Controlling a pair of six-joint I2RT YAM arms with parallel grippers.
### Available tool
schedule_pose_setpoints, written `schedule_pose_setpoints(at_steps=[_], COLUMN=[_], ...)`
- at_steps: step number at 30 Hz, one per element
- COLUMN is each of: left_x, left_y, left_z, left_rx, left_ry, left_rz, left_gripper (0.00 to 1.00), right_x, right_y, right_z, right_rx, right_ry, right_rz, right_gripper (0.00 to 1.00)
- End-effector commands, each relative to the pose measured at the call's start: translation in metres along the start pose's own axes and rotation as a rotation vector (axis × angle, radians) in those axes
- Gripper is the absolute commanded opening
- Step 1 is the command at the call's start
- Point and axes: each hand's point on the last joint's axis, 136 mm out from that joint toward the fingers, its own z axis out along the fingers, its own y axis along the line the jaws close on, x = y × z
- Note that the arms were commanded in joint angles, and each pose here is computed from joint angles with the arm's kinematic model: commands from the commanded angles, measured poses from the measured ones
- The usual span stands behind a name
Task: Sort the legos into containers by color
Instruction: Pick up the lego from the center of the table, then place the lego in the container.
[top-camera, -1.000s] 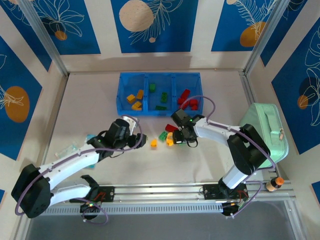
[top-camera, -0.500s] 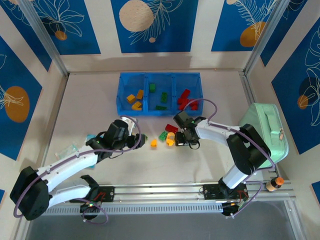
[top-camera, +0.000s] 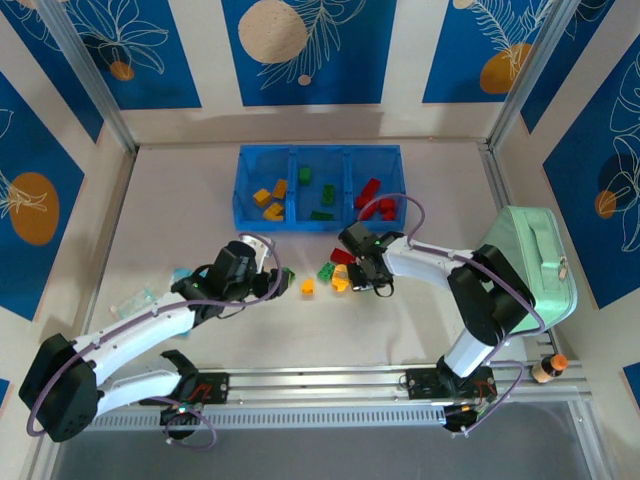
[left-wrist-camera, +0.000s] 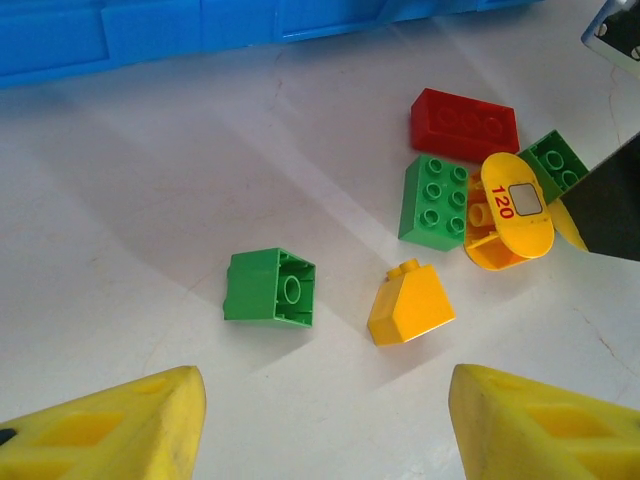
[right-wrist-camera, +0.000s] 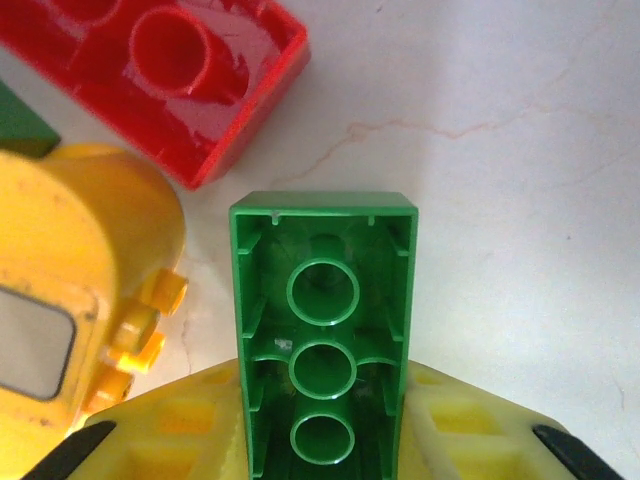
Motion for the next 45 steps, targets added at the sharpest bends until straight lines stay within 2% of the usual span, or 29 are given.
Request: schedule_pose_setpoints(at_steps=[1, 7, 11, 14, 18, 30, 32, 33, 35, 36, 45], left_x=[0.002, 0.009, 0.005, 0.012, 0.027, 0.046, 0.048, 0.048, 0.049, 0.05, 0.046], left_y=[0.007, 0.016, 0.037, 0.051, 0.057, 0.062, 0.06, 0.058, 0.056, 0.054, 0.046], left_z=[-0.002, -0.004, -0.021, -0.032, -0.037, -0.054, -0.053, -0.052, -0.049, -0.047, -0.035], left_rx=[-0.019, -0.054, -0.008, -0.053, -0.09, -0.121, -0.106, -0.098, -0.082, -0.074, -0.035], left_ry=[-0.005, 0.013, -0.133, -0.144, -0.085, -0.05, -0.045, -0.042, -0.028, -0.021, 0.009], left_rz=[-0.015, -0.044, -0.262, -0.29, -0.27, -0.275, -0.276, -0.277, -0.28, -0.282, -0.274], left_gripper=[0.65, 0.65, 0.62, 0.62, 0.63, 0.62, 0.62, 0.63, 0.63, 0.64, 0.66], right_x=[-0.007, -0.041, -0.074, -0.101, -0.135, -0.208, -0.215, -0.219, -0.223, -0.224, -0.203], right_y=[0.0, 0.004, 0.018, 0.027, 0.035, 0.046, 0.048, 0.048, 0.051, 0.051, 0.05], right_z=[-0.023, -0.067, -0.088, -0.095, -0.093, -0.066, -0.064, -0.063, -0.066, -0.071, -0.105], right_rx=[0.034, 0.027, -0.039, -0.061, -0.078, -0.074, -0.075, -0.077, -0.076, -0.071, -0.104], right_ry=[-0.039, -0.15, -0.208, -0.234, -0.231, -0.195, -0.194, -0.191, -0.189, -0.199, -0.273], right_rz=[-0.01, -0.025, -0.041, -0.055, -0.06, -0.038, -0.035, -0.033, -0.031, -0.03, -0.028], right_gripper=[0.28, 0.28, 0.28, 0.28, 0.29, 0.31, 0.36, 0.47, 0.74, 0.78, 0.8])
